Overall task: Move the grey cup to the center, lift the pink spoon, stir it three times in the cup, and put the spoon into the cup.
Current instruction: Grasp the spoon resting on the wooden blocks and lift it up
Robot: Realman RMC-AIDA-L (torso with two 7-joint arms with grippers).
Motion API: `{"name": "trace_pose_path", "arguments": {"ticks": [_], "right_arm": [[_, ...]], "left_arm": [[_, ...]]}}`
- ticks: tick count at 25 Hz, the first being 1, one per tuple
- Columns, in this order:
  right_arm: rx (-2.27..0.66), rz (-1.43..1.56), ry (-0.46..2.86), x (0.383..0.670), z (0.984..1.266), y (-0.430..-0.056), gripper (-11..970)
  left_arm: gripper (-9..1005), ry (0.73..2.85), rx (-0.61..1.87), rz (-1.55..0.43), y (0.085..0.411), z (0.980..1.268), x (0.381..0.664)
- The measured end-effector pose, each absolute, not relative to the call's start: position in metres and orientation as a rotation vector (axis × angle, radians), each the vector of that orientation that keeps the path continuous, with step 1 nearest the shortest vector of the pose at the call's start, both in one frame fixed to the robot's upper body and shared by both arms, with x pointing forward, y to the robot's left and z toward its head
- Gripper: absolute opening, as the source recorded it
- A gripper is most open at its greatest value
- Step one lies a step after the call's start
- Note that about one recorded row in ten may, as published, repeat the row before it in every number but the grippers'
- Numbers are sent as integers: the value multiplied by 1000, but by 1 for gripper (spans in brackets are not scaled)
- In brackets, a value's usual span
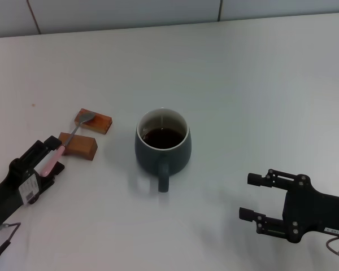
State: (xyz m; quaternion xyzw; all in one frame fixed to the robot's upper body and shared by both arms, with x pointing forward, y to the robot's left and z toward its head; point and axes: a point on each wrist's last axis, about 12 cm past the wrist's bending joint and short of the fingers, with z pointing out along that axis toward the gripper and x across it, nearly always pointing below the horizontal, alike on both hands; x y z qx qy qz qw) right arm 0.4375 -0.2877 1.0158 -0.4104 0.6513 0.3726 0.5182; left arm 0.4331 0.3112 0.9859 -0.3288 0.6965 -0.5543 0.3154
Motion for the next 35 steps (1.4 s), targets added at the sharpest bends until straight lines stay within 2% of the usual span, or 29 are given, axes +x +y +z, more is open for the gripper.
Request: {"name": "trace_pose_path", "arguments": {"ticks": [14, 19, 30, 35], "right_arm": [[-988, 893, 1559, 439, 1017, -287, 697], [-988, 893, 1559, 440, 1017, -287, 696], [-991, 890, 1556, 441, 1017, -287, 696], [-991, 890, 1555, 441, 1017, -287, 696]], "left_arm": [[797, 1842, -885, -1463, 308, 984, 437], [625, 1844, -886, -1463, 307, 984, 437], [601, 1837, -913, -1460, 307, 982, 434], [557, 1837, -911, -1461, 307, 982, 435]]}}
